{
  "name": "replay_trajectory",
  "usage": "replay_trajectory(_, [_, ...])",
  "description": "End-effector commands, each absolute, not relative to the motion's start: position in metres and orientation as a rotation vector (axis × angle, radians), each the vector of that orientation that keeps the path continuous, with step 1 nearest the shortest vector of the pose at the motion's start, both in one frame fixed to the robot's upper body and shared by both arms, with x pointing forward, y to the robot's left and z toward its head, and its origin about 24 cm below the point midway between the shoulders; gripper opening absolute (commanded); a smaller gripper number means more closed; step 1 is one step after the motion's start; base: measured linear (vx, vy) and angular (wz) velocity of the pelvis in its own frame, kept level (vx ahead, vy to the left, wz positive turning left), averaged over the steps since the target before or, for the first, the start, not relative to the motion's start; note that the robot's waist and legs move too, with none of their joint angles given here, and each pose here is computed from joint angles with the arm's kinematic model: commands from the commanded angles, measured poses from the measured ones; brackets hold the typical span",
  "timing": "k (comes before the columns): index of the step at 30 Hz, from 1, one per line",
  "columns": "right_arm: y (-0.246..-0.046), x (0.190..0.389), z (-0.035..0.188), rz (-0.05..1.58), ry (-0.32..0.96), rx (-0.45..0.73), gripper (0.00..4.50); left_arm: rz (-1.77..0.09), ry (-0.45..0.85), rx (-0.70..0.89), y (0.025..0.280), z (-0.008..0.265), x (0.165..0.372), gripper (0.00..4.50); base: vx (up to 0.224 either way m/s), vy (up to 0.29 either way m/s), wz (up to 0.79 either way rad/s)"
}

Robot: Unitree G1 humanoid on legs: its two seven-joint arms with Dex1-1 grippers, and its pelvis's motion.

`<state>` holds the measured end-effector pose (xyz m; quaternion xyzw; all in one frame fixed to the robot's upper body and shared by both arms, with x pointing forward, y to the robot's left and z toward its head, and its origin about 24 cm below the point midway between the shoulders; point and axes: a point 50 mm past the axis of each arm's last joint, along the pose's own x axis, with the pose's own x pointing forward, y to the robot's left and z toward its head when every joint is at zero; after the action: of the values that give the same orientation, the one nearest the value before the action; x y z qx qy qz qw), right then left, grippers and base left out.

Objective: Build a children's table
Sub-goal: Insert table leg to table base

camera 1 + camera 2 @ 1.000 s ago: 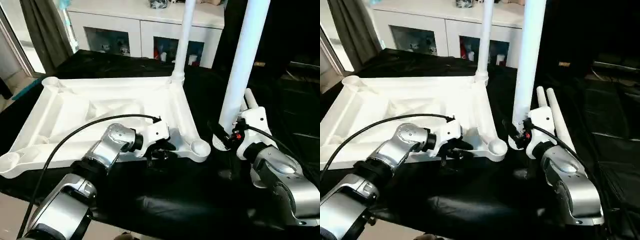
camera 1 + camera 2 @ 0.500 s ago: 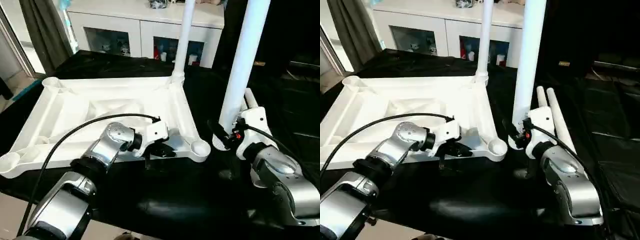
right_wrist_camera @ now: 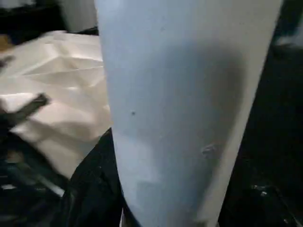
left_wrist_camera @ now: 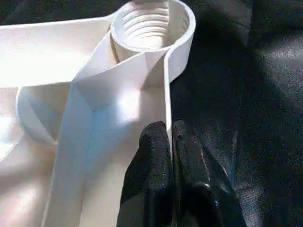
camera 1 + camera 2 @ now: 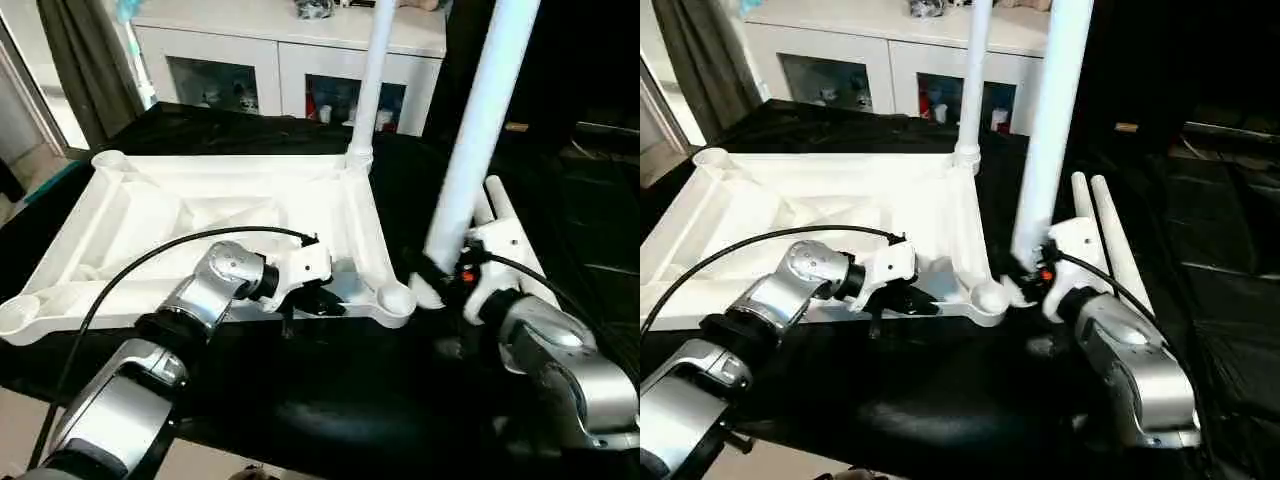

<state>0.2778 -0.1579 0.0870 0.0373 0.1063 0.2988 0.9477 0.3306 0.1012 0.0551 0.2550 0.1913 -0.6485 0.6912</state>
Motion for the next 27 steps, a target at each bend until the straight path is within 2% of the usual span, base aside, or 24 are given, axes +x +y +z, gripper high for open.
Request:
replay_trajectory(1, [-0.149, 0.278, 0.087, 0.703, 0.244, 0.08, 1.93, -1.455, 0.522, 0.616, 0.111, 0.045, 0.326, 0.0, 0.0, 0.0, 0.0])
replay_trajectory(6, [-0.141, 0.284, 0.079, 0.773, 0.283, 0.04, 1.93, -1.447, 0.502, 0.574, 0.114, 0.048, 0.323, 0.0, 0.0, 0.0, 0.0])
replay_trajectory(14, [-0.137, 0.293, 0.076, 0.776, 0.295, 0.013, 1.93, -1.449, 0.509, 0.559, 0.116, 0.047, 0.319, 0.0, 0.0, 0.0, 0.0])
replay_trajectory(19, [-0.135, 0.3, 0.075, 0.769, 0.287, 0.037, 1.93, -1.449, 0.507, 0.547, 0.116, 0.048, 0.318, 0.0, 0.0, 0.0, 0.0])
replay_trajectory(26, [-0.137, 0.296, 0.068, 0.792, 0.293, 0.104, 1.93, -1.439, 0.504, 0.54, 0.117, 0.05, 0.317, 0.0, 0.0, 0.0, 0.0])
replay_trajectory(27, [-0.14, 0.293, 0.062, 0.783, 0.296, 0.144, 1.93, -1.435, 0.503, 0.54, 0.117, 0.051, 0.318, 0.0, 0.0, 0.0, 0.0])
